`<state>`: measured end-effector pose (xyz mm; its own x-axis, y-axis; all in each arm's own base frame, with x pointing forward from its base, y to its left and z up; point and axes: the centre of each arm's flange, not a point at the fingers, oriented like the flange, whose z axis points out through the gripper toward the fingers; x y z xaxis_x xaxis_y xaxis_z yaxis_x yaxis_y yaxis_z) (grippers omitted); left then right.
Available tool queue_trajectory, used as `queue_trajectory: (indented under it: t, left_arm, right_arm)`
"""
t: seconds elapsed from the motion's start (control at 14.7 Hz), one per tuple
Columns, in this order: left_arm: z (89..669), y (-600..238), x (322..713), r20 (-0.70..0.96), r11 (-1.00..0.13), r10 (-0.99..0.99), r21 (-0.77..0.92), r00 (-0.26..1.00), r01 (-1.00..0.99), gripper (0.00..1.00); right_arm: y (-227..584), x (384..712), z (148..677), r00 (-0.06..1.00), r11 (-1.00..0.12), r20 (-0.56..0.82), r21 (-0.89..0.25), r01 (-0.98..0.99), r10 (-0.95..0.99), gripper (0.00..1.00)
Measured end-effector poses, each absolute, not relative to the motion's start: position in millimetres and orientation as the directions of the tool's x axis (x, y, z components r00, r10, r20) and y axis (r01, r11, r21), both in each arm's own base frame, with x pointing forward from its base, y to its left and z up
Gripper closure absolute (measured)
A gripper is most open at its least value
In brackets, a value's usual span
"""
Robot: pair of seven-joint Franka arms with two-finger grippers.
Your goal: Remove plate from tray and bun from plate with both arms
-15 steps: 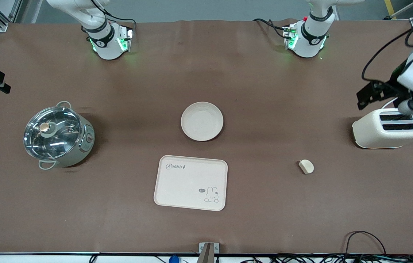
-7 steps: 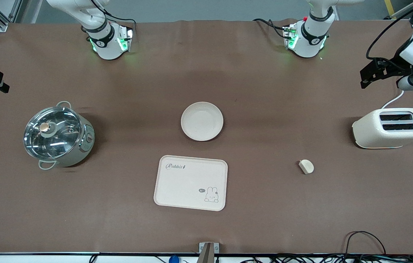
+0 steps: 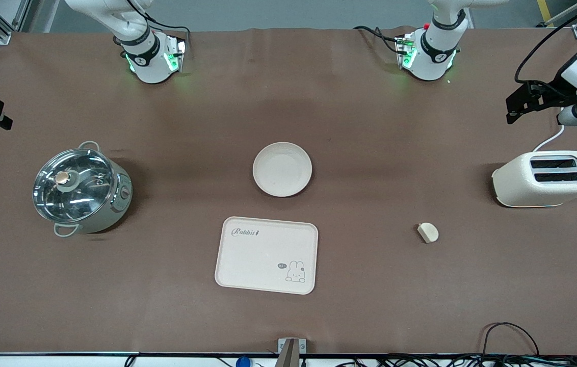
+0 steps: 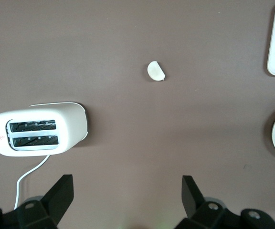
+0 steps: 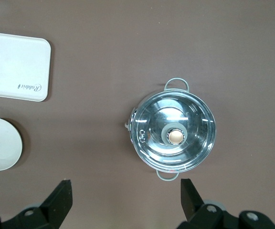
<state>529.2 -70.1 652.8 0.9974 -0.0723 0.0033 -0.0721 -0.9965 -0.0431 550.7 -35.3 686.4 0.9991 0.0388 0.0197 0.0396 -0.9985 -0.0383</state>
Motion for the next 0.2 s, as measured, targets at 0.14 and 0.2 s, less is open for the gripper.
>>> queue_trajectory:
  t: [0.14, 0.2]
  left_arm:
    - [651.3, -70.4, 529.5, -0.002, -0.997, -0.062, -0.041, 0.998, -0.062, 0.0]
    - [650.2, -71.2, 529.3, -0.008, -0.998, -0.044, -0.034, 0.999, -0.044, 0.0]
  right_arm:
    - [-35.2, 550.7, 686.4, 0.999, -0.998, 0.019, -0.038, 0.04, 0.039, 0.0]
    - [-35.2, 550.7, 686.4, 0.999, -0.998, 0.019, -0.038, 0.04, 0.039, 0.0]
